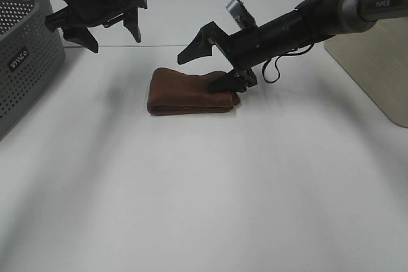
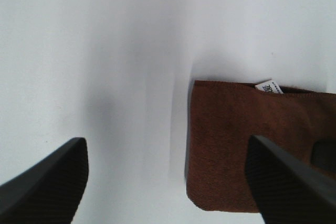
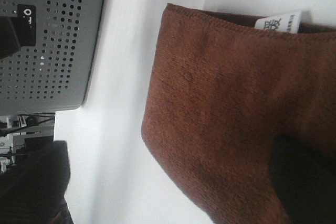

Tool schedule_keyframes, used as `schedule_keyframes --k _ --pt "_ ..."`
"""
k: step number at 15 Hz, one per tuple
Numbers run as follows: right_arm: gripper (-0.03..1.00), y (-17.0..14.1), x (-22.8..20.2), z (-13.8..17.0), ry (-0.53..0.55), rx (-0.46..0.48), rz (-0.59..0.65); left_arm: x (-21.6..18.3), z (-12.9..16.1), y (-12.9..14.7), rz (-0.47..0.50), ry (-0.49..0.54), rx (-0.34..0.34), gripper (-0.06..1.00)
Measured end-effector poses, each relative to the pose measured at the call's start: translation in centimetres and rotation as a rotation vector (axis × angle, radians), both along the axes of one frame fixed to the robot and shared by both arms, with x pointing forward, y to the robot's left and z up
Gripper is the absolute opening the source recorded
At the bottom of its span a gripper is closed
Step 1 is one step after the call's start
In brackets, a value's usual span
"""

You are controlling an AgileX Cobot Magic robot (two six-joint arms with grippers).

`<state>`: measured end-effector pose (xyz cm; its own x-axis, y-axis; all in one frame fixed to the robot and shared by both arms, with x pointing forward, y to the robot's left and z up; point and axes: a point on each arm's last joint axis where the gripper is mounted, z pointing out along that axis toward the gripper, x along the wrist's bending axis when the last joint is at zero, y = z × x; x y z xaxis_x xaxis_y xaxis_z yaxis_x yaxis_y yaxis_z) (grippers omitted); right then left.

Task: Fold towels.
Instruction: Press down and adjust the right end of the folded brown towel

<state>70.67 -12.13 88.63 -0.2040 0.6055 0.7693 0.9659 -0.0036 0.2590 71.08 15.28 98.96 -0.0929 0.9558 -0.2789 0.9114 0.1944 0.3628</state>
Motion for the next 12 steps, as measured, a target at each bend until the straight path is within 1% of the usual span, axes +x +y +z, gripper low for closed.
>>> schedule_keyframes --k 3,5,7,9,12 --pt "0.97 -2.1 0.8 0.2 -0.002 0.004 -0.037 0.0 0.0 0.0 0.000 0.000 0.001 0.77" --pt "0.97 -3.4 1.0 0.6 -0.015 -0.036 -0.038 -0.1 0.3 0.0 -0.009 0.002 0.005 0.77" --pt "0.97 -4.4 0.8 1.4 -0.012 -0.099 -0.020 -0.5 1.6 0.1 -0.058 -0.023 0.023 0.77" --pt "0.97 -4.9 0.2 3.8 -0.039 -0.166 0.024 -1.4 3.6 0.4 -0.113 -0.035 0.051 0.77" --pt "0.97 -5.5 -1.6 9.5 -0.067 -0.236 0.082 -3.6 7.7 1.2 -0.194 -0.040 0.102 0.77"
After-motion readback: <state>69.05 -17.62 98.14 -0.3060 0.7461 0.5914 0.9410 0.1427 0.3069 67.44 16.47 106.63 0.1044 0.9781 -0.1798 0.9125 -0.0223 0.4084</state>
